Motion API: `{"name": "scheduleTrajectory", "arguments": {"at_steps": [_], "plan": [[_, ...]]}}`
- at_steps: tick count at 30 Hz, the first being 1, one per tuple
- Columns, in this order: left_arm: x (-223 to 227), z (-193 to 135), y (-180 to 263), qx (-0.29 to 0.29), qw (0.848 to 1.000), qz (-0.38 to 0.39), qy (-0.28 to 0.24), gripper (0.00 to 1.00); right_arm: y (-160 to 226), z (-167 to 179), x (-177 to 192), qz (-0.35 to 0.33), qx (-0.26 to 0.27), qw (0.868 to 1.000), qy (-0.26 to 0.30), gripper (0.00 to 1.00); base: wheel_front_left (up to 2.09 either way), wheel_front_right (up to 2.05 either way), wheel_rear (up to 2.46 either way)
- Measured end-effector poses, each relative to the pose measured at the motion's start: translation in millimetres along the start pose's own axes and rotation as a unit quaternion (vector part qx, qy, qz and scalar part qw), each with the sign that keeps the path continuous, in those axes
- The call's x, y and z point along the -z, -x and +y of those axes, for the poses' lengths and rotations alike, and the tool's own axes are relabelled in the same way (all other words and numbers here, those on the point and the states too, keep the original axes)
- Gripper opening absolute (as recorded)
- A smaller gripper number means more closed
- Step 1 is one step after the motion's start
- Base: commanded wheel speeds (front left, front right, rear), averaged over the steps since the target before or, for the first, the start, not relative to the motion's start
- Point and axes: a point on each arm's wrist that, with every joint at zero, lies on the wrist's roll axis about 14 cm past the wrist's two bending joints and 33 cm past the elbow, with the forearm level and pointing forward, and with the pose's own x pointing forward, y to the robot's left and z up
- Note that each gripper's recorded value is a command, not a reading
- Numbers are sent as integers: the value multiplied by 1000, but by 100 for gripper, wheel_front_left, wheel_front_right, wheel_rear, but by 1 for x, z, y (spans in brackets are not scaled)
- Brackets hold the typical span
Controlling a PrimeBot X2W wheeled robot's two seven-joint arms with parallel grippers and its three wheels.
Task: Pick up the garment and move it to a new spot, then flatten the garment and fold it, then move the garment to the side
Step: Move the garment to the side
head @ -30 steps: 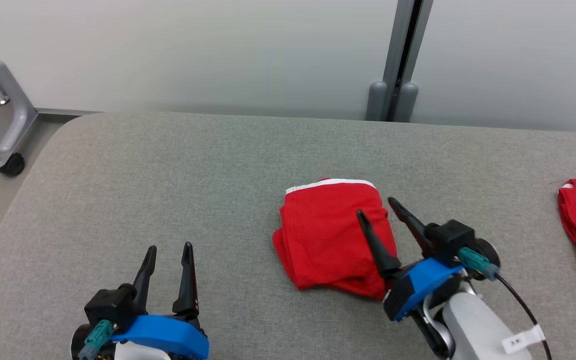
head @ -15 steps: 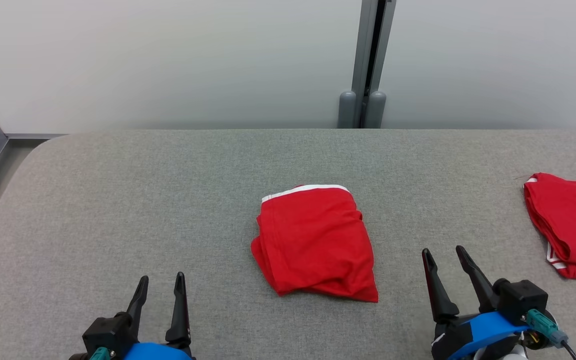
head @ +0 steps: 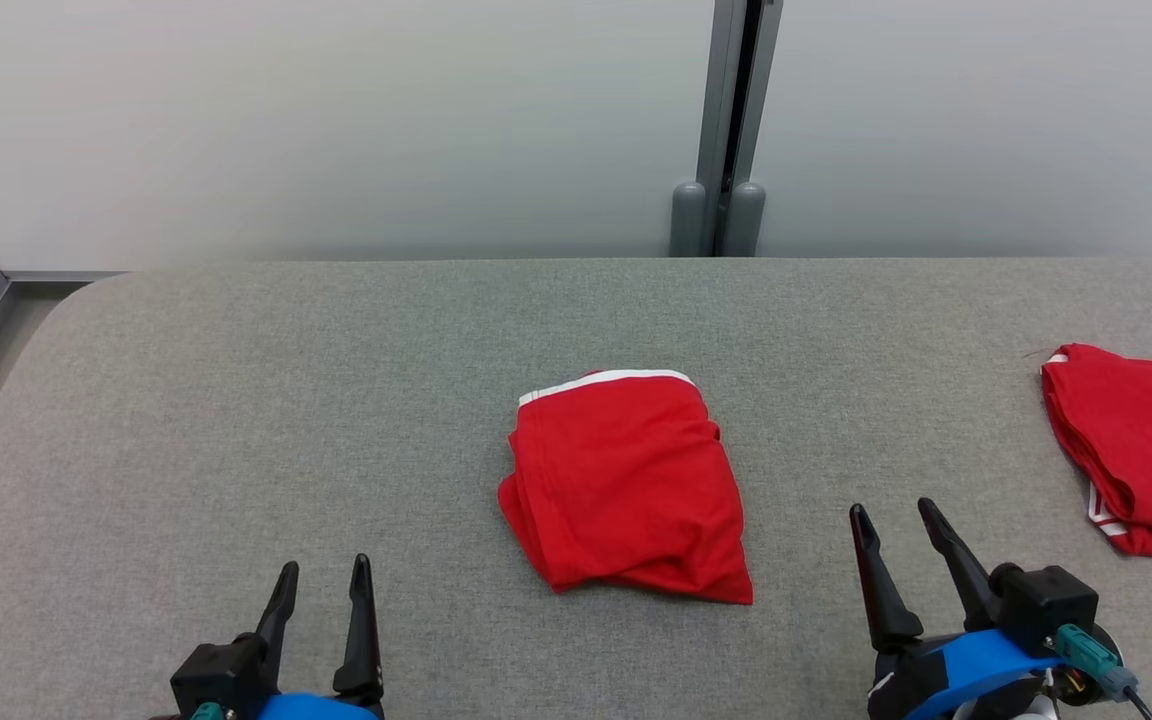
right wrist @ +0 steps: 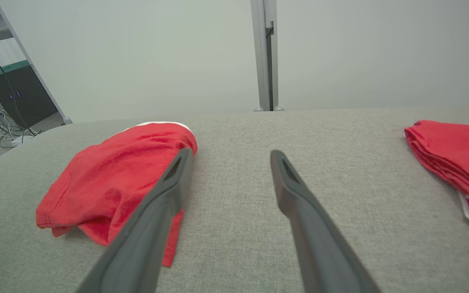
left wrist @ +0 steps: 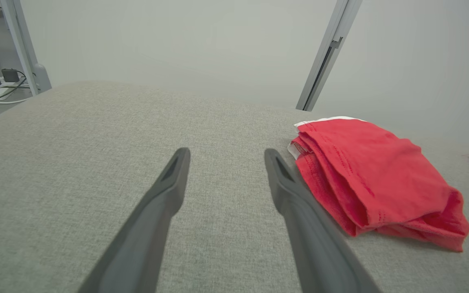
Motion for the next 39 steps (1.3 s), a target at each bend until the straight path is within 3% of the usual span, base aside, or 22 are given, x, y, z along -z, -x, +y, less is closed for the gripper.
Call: {"name": "scheduleTrajectory", "arguments": {"at_steps": [10,15,25,28,39], "plan": [[3,1,-1,-3,1000,4,0,100,-3,2,7,12,-5,1000,10,100,0,0,0],[3,3,-4,-4,1000,4,-4,100,-30,8,-8,21,-21,999,38,100,0,0,0],[2,11,1,-22,1000,-2,1,100,-80,38,-12,126,-63,987,74,100,0,0,0],[2,19,6,-38,999,-3,6,100,-85,42,16,215,-73,970,86,100,0,0,0],[12,48,20,-95,995,11,11,100,-95,44,77,351,-91,928,84,100,0,0,0]]}}
